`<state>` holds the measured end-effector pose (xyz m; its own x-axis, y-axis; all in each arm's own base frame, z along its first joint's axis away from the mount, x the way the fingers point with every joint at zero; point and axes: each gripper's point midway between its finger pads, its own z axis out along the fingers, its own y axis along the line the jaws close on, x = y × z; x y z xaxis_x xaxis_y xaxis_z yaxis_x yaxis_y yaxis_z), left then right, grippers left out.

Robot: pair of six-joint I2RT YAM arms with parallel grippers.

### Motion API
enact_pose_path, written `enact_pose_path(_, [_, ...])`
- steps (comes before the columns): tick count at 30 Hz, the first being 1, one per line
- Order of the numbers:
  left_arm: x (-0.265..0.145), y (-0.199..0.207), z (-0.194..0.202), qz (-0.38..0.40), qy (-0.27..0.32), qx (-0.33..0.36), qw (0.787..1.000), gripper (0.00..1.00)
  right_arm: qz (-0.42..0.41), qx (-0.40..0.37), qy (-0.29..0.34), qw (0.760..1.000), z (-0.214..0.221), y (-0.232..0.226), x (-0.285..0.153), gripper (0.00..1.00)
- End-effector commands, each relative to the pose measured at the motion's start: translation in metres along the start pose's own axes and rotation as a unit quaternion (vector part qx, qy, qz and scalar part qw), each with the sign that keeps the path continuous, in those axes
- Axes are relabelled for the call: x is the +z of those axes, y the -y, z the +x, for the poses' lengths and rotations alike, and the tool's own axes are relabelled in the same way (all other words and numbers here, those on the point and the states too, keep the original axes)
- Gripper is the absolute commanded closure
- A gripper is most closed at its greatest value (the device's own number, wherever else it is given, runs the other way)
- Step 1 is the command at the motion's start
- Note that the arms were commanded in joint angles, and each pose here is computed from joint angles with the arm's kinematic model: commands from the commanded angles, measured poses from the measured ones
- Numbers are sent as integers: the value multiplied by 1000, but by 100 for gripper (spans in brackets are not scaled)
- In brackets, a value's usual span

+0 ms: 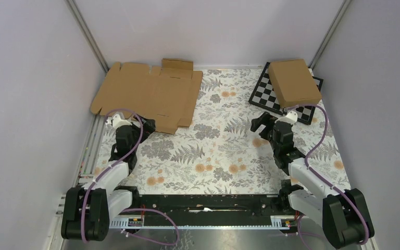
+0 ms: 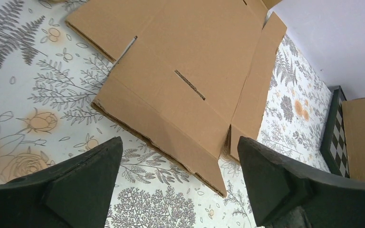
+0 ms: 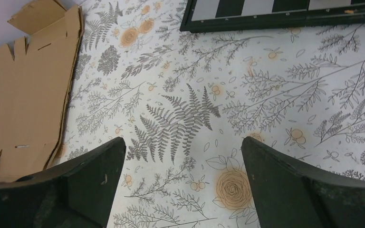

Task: Fold the paper box

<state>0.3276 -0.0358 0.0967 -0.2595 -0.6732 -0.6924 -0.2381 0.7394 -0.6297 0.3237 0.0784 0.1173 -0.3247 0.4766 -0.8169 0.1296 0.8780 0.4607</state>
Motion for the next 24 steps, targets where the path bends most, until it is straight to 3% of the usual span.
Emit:
enact_pose_path(1, [-4,7,-27,-10,44,5,999,1,-6,30,26,999,-5,-1,-1,0])
enact_pose_path(10, [10,-4,-50,-88,64,-33,993,1,-27,57,21,998,4,-4,-6,0])
enact_pose_path(15, [44,-30,-63,-169,29,-45,984,3,-34,79,26,996,7,-3,-11,0])
enact_pose_path(24, [82,-45,-72,-225,8,-39,974,9,-26,85,49,995,3,5,-16,1])
